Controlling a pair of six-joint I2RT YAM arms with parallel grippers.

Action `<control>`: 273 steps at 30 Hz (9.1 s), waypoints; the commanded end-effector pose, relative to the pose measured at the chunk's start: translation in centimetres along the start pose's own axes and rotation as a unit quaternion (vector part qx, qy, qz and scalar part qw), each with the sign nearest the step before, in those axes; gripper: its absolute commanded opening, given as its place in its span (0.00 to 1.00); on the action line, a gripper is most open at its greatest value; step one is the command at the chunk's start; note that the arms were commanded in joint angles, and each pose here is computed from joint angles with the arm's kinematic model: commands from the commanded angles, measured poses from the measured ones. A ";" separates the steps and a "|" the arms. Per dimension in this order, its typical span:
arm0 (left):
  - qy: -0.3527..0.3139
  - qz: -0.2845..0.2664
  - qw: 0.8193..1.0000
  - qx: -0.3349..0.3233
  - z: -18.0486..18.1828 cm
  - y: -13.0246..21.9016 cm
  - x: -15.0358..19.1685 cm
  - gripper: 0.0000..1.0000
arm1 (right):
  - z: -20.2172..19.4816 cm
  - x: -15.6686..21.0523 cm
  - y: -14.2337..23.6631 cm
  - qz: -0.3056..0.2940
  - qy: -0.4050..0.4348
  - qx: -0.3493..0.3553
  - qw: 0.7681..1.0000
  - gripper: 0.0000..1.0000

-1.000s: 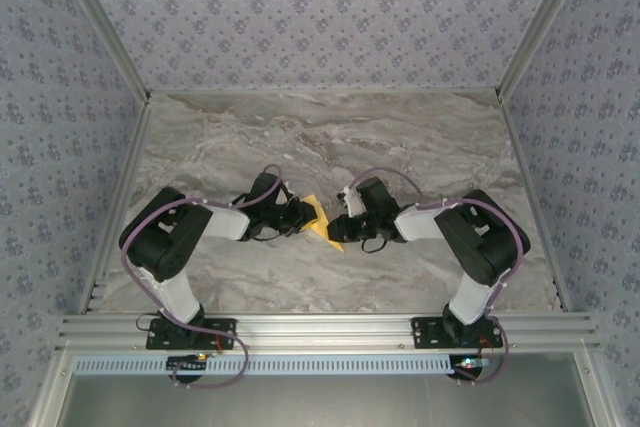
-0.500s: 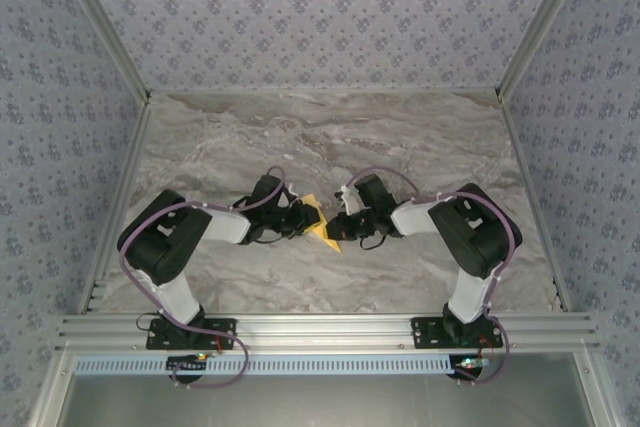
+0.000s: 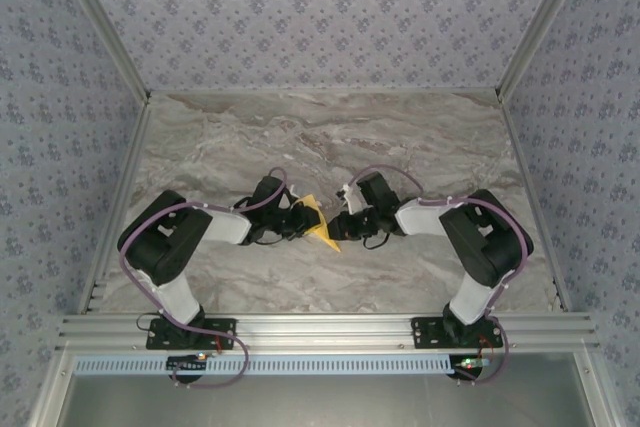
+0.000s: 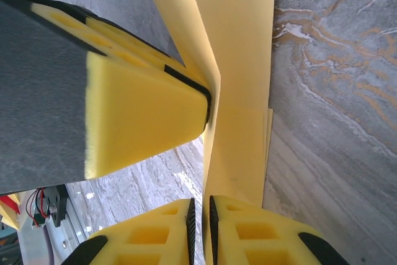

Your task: Fold a paper plane with a square sheet of paper (pick it up from the middle)

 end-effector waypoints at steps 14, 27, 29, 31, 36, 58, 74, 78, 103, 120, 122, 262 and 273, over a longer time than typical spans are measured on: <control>-0.026 -0.022 0.999 -0.002 -1.1 1.1 -0.5 0.20 | -1.8 0.5 -1.2 0.033 -0.016 0.023 0.999 0.07; -0.043 -0.012 0.999 0.004 -1.5 0.9 -0.3 0.21 | -1.1 0.1 -0.9 0.035 -0.004 0.019 0.999 0.09; -0.041 -0.010 0.999 0.002 -1.4 0.7 -0.3 0.21 | -1.0 0.1 -0.8 0.034 0.000 0.019 0.999 0.11; -0.039 -0.011 0.999 -0.002 -1.2 0.5 -0.4 0.21 | -0.8 0.1 -0.7 0.034 0.007 0.020 0.999 0.14; -0.033 -0.014 0.999 -0.023 -0.6 0.4 -0.5 0.20 | -0.4 0.2 -0.3 0.034 0.038 0.026 0.998 0.20; -0.025 -0.021 0.998 -0.049 0.2 0.7 -0.7 0.20 | -1.1 1.1 -0.9 0.069 0.056 0.042 0.995 0.05; -0.062 -0.020 0.998 -0.012 -1.7 1.3 0.7 0.20 | -1.8 0.7 -1.3 0.084 0.018 0.037 0.996 0.03; -0.061 -0.016 0.998 -0.009 -1.5 0.8 0.7 0.20 | -1.8 0.5 -1.3 0.084 0.010 0.027 0.996 0.02; -0.051 -0.027 0.996 -0.062 0.2 -0.2 0.0 0.19 | -2.7 0.9 -1.6 0.105 -0.013 0.022 0.994 0.02; -0.061 -0.044 0.996 -0.047 -1.4 1.2 -0.3 0.18 | -3.2 1.0 -1.7 0.108 -0.018 0.037 0.993 0.03; -0.071 -0.047 0.996 -0.030 -2.2 1.4 -0.3 0.18 | -3.2 1.1 -1.7 0.109 -0.019 0.037 0.993 0.03; -0.007 -0.018 0.979 -0.203 3.1 1.0 1.1 0.16 | -1.6 1.6 -1.6 0.110 -0.006 0.077 0.991 0.00; -0.008 -0.021 0.979 -0.203 2.9 1.1 0.9 0.16 | -0.5 1.2 0.1 0.099 0.006 0.065 0.993 0.00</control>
Point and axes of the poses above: each hand's point on the last joint's axis, 136 mm out from that joint toward the fingers, its own y axis back along the fingers, its own z axis along the line the jaws close on, x = y × z, the point moved 6 cm from there along y, back along the fingers, and after that the axes turned 14 degrees about -y, right-handed, at the moved point
